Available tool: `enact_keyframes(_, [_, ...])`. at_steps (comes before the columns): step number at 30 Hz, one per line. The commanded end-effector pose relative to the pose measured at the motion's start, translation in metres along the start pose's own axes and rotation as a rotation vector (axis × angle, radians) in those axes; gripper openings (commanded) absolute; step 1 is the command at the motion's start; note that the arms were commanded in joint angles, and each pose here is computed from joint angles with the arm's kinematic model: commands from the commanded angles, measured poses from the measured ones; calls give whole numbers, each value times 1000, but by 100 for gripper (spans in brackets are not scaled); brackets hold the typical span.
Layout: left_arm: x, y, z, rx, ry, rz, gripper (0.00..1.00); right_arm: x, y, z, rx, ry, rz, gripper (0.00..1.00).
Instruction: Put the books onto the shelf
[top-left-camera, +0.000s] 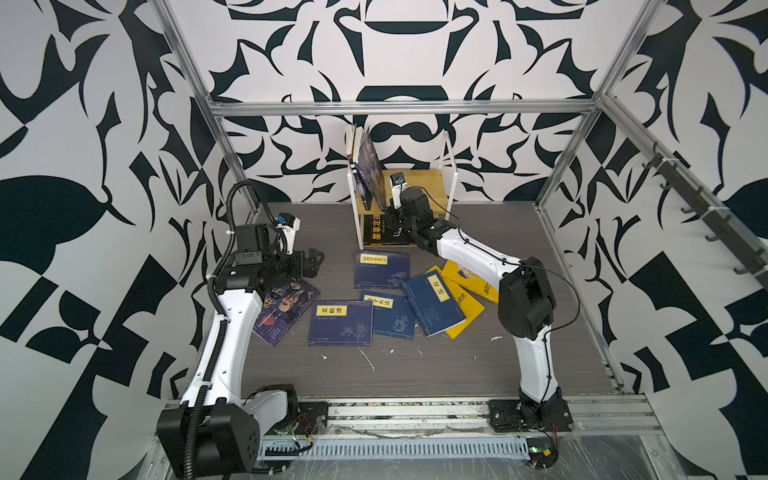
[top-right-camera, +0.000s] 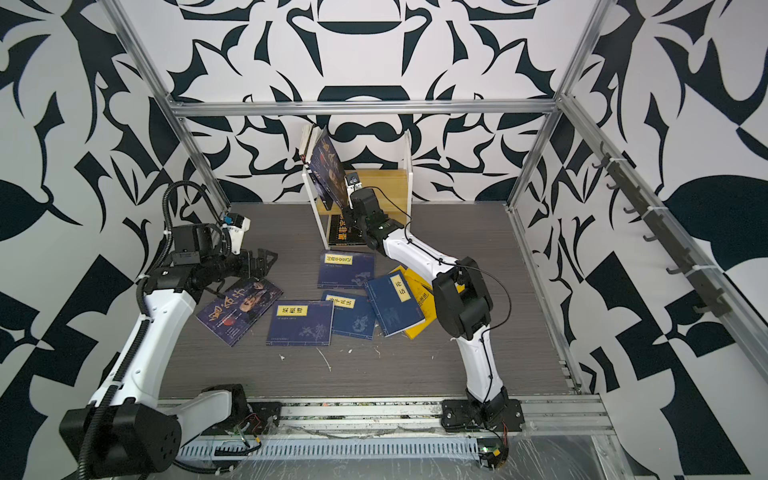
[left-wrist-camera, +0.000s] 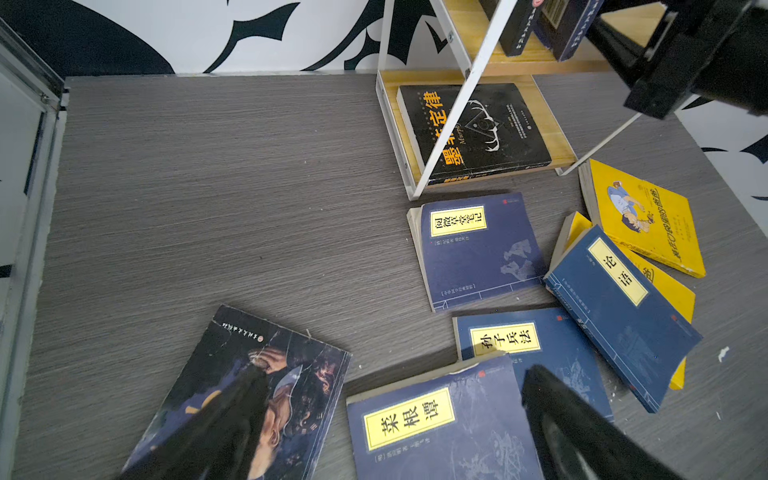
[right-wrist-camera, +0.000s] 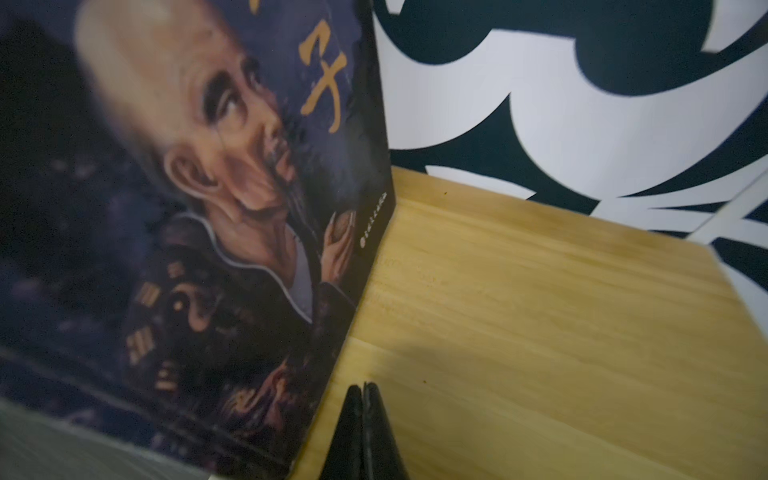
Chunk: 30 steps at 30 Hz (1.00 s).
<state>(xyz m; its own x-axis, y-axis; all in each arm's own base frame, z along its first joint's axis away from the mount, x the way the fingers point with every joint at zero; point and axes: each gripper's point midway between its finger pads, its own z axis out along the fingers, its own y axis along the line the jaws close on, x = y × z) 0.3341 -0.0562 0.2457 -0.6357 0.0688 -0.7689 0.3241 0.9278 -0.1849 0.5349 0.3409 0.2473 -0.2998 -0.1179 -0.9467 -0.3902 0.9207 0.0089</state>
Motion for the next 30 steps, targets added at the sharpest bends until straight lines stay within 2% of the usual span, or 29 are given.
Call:
enact_keyframes(1, [0, -7, -5, 23, -9, -4, 100, -31, 3, -8, -61, -58, 89, 4])
enact_keyframes(8, [-1, -5, -4, 16, -7, -6, 100, -16, 11, 8, -93, -27, 90, 3])
enact_keyframes(18, [-1, -3, -3, 15, -3, -12, 99, -15, 15, 26, -82, -28, 119, 3])
enact_keyframes(30, [-2, -3, -4, 14, -7, -13, 99, -13, 23, 37, -110, -21, 90, 3])
